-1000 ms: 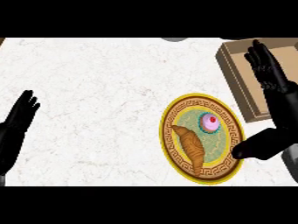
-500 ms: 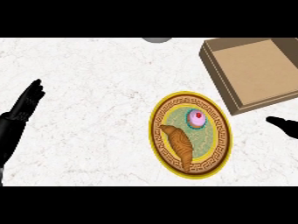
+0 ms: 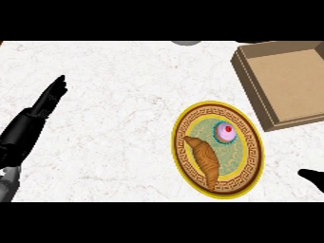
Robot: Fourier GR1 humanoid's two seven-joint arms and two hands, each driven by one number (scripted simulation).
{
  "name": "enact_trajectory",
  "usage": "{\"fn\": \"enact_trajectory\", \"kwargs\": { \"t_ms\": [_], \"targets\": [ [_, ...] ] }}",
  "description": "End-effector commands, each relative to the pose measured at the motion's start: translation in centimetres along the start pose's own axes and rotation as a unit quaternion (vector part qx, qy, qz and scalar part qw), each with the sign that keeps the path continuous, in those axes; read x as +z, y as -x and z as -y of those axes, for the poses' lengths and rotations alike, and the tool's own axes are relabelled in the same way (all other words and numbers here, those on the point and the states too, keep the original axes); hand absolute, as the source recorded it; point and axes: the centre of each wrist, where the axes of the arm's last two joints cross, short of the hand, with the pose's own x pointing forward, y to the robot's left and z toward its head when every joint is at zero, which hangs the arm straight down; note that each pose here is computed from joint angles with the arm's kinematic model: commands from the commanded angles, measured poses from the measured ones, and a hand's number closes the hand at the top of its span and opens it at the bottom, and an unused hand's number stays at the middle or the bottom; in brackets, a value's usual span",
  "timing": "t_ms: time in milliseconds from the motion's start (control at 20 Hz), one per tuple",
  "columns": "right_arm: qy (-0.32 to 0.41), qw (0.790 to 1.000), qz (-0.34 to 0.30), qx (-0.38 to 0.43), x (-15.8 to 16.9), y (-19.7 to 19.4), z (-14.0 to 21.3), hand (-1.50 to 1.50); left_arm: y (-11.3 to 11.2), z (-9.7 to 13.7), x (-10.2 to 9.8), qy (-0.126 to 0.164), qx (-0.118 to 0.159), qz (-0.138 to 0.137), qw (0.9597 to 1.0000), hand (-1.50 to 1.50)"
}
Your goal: Pick the cupcake from the plate and place it in the cardboard box
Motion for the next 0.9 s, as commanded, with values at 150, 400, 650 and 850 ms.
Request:
{"fn": "enact_trajectory", "kwargs": {
  "t_ms": [150,400,650,850],
  "targets": [
    [-0.120,0.981,-0.072,0.134,1.8,-4.3,0.4,-1.50,-0.6,1.6,-1.6,0.028,0.001,0.018,0.9994,0.00],
    [-0.159,0.965,-0.105,0.181,1.2,-7.5,0.3,-1.50,-1.4,2.3,-3.5,0.045,0.001,0.037,0.9983,0.00],
    [-0.200,0.948,-0.142,0.203,-0.2,-8.5,-1.7,-1.50,-0.3,3.0,-3.3,0.047,0.007,0.025,0.9985,0.00],
    [-0.218,0.944,-0.164,0.187,-1.1,-10.1,-3.7,-1.50,-0.2,2.9,-3.8,0.047,-0.002,0.028,0.9985,0.00]
  ]
}}
